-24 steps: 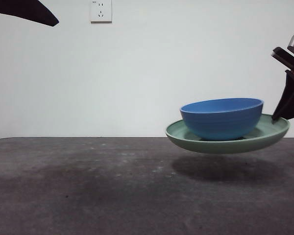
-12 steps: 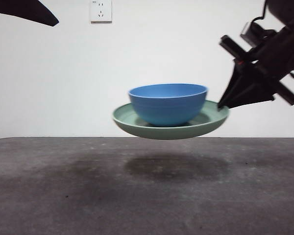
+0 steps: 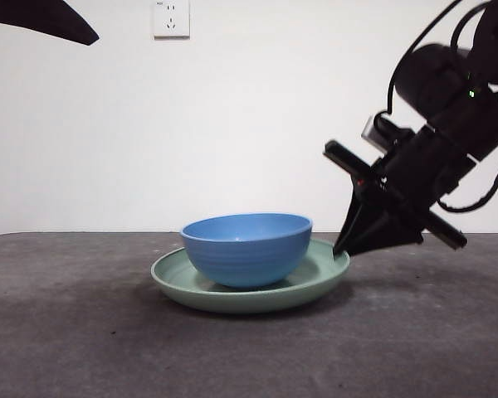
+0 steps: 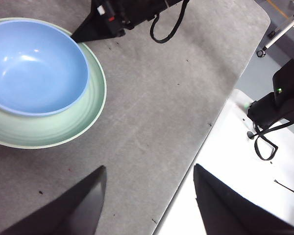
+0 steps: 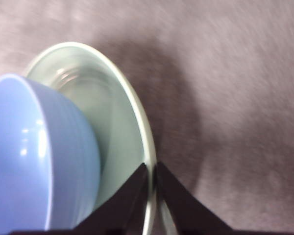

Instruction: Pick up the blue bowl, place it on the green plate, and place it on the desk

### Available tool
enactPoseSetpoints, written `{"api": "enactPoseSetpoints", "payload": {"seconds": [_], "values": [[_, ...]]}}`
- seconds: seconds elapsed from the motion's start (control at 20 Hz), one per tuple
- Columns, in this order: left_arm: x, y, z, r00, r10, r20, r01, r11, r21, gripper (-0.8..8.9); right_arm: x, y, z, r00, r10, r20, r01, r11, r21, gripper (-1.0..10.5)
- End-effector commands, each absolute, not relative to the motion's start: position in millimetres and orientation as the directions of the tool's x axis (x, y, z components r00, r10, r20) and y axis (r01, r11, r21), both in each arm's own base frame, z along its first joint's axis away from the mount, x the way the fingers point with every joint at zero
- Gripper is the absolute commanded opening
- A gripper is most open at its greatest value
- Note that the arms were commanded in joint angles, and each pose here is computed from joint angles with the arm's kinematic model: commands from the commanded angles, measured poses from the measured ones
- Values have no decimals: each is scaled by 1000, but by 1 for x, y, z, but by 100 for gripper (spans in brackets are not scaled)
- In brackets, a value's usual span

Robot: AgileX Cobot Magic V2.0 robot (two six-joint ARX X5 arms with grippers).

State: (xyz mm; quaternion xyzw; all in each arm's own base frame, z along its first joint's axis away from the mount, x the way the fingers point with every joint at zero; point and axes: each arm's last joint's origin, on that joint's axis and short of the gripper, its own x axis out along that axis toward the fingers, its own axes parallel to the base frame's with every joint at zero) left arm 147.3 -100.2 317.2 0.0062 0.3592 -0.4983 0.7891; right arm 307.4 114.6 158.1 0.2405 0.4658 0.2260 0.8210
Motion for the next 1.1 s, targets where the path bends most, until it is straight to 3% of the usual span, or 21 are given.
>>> {"api": "enactPoseSetpoints", "payload": {"seconds": [0.05,0.3,0.45,0.65,0.85,1.1], "values": [[148,-102,319,241,-788,-567,798,493,-346,288,314,119,156,467,602,-648,-145,774,616,13],[148,-102,319,241,-788,-567,798,493,-346,288,314,119,156,473,597,-648,-147,779,610,31],[148,-102,319,241,-788,-567,798,493,-346,288,314,118,157,473,597,-648,-146,778,611,178],[148,-102,319,241,-788,-567,798,493,-346,288,311,116,168,497,577,-648,-142,790,596,178],[148,-102,319,241,-788,-567,798,493,-346,288,296,105,204,554,551,-624,-202,816,541,178],[148,-102,319,241,-788,-567,798,493,-346,288,253,91,261,592,569,-571,-346,819,458,178]]}}
